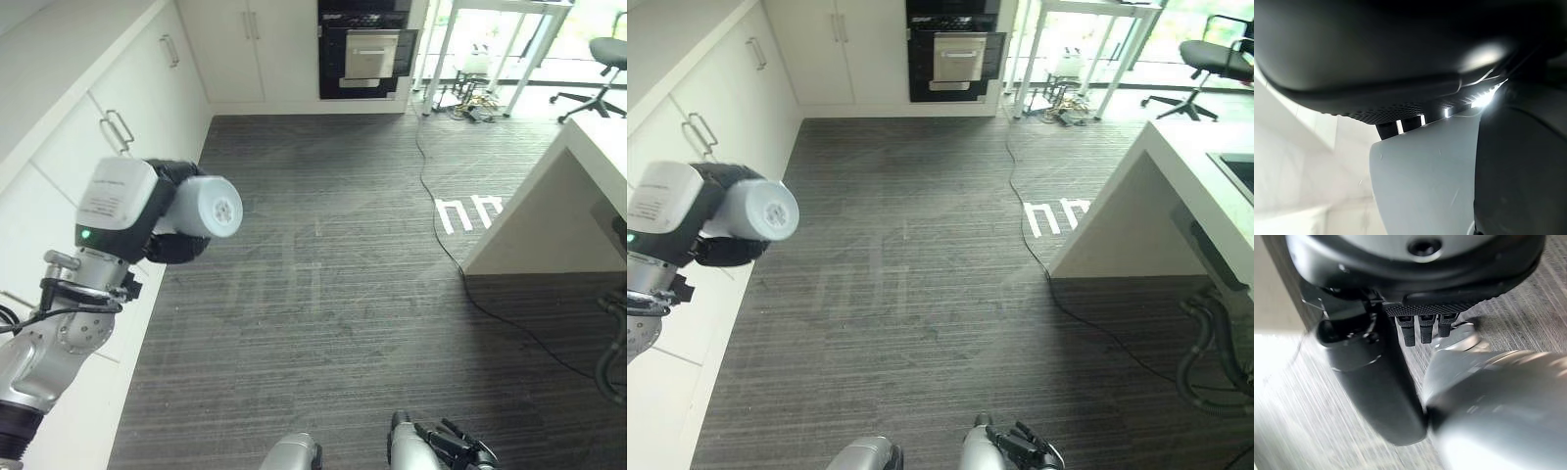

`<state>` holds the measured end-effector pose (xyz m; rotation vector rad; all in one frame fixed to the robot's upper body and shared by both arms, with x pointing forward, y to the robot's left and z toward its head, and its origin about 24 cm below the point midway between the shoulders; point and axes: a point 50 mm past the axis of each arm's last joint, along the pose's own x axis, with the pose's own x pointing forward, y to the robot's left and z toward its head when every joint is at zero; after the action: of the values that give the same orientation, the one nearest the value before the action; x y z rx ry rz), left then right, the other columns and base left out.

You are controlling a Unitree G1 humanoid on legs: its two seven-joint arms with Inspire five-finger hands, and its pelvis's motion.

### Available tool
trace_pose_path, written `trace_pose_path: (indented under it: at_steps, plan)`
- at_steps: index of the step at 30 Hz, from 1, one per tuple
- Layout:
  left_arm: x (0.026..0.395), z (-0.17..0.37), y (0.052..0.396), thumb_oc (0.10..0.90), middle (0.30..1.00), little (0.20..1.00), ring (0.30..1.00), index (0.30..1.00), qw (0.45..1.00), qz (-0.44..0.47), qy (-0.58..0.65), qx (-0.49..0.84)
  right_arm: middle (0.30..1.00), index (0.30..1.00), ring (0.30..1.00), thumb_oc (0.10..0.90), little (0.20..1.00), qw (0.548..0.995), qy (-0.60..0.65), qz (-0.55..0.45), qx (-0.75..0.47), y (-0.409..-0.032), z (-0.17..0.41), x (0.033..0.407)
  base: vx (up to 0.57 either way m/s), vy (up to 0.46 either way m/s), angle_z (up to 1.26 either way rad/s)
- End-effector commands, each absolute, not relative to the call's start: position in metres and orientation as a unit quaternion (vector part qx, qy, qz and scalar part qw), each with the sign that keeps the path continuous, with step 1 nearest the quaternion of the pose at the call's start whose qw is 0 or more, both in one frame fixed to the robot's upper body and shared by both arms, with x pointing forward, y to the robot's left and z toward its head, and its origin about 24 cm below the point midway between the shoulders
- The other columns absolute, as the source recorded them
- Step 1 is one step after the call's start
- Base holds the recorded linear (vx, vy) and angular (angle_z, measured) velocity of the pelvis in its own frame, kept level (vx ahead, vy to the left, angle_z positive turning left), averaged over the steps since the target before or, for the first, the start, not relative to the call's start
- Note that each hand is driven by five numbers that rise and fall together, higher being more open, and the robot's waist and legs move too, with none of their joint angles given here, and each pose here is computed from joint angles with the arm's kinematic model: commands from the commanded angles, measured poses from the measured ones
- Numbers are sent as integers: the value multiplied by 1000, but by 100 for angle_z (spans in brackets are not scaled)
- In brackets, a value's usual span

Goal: Place the dishes in the dishwasher.

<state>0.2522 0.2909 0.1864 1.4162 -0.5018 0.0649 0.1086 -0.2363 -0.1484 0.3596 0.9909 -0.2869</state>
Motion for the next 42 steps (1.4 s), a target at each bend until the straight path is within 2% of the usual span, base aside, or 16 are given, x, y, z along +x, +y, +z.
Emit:
trace_pose_path:
  at_steps: [1,12,17,27,28,30,31,35,37,42]
  plan:
    - [249,254,269,400,300,300,300,300,681,86,-379,620,900,900,900,800,900,876,443,-116,153,-265,-136,113,77,-168,11]
    - [255,260,229,400,300,300,300,300,677,13,-425,601,900,900,900,800,900,863,450,-123,192,-287,-135,87,20,-42,47]
    - [257,260,229,400,300,300,300,300,680,10,-412,607,900,900,900,800,900,849,478,-110,195,-283,-142,67,65,-14,0]
    - [260,259,248,400,300,300,300,300,696,36,-392,600,900,900,900,800,900,843,491,-81,204,-275,-146,56,8,5,-15]
    - [275,202,230,400,300,300,300,300,812,-7,-328,483,900,900,900,800,900,838,485,-211,133,-299,-143,39,24,-79,-6]
    - [278,207,231,400,300,300,300,300,818,-2,-329,471,900,900,900,800,900,847,436,-224,208,-298,-140,53,36,-123,7]
    - [281,208,233,400,300,300,300,300,830,11,-333,447,900,900,900,800,900,853,436,-189,216,-289,-139,68,76,-86,17]
    - [279,202,230,400,300,300,300,300,823,-2,-344,452,900,900,900,800,900,862,466,-163,114,-289,-139,76,176,-113,0]
    - [284,205,215,400,300,300,300,300,809,-42,-348,471,900,900,900,800,900,871,448,-186,75,-301,-135,79,314,-69,-1]
    - [289,201,211,400,300,300,300,300,781,-65,-337,522,900,900,900,800,900,889,381,-243,74,-310,-121,108,593,235,15]
